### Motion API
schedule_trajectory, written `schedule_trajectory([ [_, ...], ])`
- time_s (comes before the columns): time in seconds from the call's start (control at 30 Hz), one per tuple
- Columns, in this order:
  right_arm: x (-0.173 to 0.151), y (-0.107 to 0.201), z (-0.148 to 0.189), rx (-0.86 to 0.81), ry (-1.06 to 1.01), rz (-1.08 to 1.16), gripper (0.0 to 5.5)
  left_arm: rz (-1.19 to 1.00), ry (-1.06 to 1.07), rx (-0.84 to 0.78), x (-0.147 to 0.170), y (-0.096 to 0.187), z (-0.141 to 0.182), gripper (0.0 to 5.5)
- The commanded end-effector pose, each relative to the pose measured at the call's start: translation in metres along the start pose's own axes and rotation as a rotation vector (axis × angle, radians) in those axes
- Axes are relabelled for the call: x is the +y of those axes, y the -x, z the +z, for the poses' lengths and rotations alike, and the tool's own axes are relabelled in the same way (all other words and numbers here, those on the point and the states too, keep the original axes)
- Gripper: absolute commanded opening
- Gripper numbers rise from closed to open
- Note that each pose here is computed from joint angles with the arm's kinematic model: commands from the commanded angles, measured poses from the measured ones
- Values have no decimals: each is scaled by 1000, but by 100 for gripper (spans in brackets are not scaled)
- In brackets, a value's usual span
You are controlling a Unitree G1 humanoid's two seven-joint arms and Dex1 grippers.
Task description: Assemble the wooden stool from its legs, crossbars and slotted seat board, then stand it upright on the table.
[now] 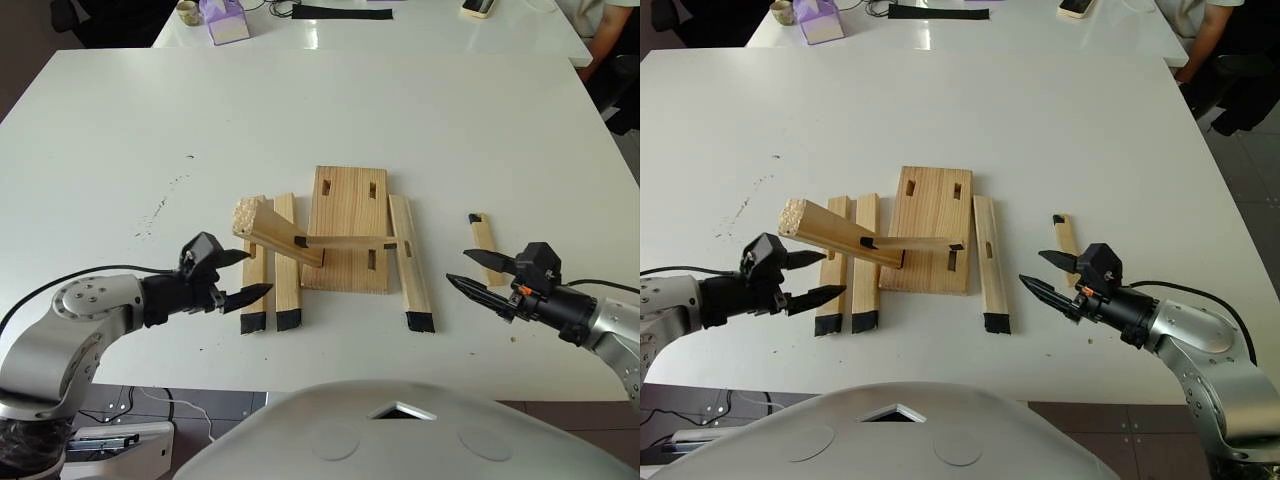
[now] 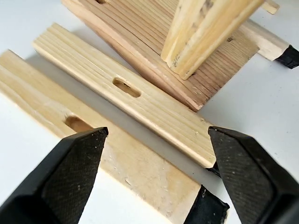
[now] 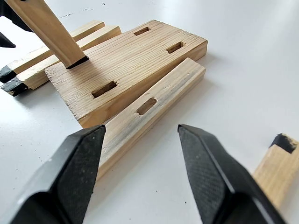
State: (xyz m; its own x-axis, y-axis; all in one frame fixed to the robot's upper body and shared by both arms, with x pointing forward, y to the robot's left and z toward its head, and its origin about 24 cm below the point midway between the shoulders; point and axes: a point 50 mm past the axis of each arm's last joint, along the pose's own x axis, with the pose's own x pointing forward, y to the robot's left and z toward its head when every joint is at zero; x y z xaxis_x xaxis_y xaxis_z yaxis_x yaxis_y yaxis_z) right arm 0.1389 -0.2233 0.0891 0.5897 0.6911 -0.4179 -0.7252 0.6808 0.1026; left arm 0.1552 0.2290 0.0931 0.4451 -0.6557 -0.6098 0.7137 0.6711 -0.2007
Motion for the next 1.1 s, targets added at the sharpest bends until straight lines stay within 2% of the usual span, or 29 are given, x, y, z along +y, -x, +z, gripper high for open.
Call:
schedule_trajectory([
  [0.03,2,1,1,-4,17,-18,285,91,18,83,0,5,-3,395],
  [0.3,6,0,-3,-15,1,-43,285,109,-39,146,-2,2,-6,395],
  [0.57,11,-5,-8,-31,-10,-73,285,195,-68,270,24,9,-23,395],
  [0.7,10,-6,-9,-35,-7,-78,285,252,-109,277,43,11,-26,395],
  [0.8,10,-7,-8,-35,-3,-77,285,279,-151,254,60,12,-16,395],
  [0.93,9,-7,-9,-29,1,-74,285,364,-165,153,89,14,18,395],
  [1.1,7,-7,-9,-25,6,-62,285,266,10,34,78,3,35,395],
])
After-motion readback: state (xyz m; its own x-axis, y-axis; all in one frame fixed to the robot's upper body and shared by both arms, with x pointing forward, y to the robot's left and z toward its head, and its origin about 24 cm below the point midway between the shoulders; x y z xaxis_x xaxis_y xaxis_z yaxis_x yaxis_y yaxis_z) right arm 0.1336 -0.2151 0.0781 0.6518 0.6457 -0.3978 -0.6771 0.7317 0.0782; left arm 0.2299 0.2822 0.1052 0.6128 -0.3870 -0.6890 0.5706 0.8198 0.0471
